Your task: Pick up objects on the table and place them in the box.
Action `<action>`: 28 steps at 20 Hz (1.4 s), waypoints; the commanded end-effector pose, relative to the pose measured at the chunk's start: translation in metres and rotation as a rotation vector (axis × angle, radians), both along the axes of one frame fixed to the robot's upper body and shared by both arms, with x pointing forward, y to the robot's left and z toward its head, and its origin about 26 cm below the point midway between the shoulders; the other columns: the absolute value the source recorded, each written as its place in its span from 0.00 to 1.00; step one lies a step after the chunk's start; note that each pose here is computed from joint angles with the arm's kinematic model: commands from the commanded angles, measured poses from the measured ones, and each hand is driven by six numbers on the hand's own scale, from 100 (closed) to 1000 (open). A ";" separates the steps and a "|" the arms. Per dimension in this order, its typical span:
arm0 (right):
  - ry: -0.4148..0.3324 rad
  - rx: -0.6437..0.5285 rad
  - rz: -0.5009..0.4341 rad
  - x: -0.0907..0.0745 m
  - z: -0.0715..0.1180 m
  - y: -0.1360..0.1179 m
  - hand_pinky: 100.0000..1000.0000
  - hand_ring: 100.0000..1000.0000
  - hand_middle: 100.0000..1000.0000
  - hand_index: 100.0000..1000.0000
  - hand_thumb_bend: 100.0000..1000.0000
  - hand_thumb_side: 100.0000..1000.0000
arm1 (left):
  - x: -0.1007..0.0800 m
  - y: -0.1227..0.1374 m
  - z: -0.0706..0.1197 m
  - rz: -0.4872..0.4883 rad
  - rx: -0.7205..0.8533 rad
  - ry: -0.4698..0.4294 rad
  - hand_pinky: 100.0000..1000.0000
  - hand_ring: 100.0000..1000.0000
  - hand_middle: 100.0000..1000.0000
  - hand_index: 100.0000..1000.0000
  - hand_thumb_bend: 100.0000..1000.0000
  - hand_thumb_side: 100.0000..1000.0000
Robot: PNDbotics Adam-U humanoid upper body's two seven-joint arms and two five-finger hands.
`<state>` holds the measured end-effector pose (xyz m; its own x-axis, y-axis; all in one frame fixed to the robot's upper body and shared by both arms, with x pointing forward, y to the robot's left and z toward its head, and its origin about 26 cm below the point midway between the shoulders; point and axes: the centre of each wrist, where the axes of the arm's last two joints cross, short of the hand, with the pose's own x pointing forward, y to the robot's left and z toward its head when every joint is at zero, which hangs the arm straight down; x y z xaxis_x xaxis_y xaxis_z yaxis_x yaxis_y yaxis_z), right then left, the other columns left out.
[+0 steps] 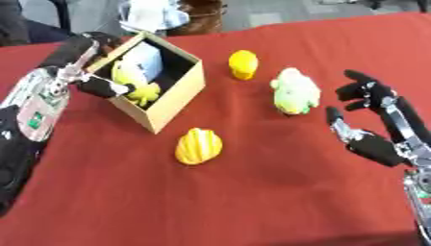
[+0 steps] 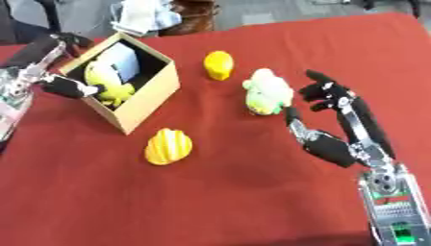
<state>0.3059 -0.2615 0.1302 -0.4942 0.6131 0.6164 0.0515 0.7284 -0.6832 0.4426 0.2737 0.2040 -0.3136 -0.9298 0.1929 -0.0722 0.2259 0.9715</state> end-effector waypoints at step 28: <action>0.001 -0.627 0.502 0.071 0.059 0.044 0.69 0.74 0.74 0.94 0.21 0.40 | -0.136 0.001 0.000 -0.200 -0.554 -0.204 0.61 0.57 0.60 0.79 0.44 0.17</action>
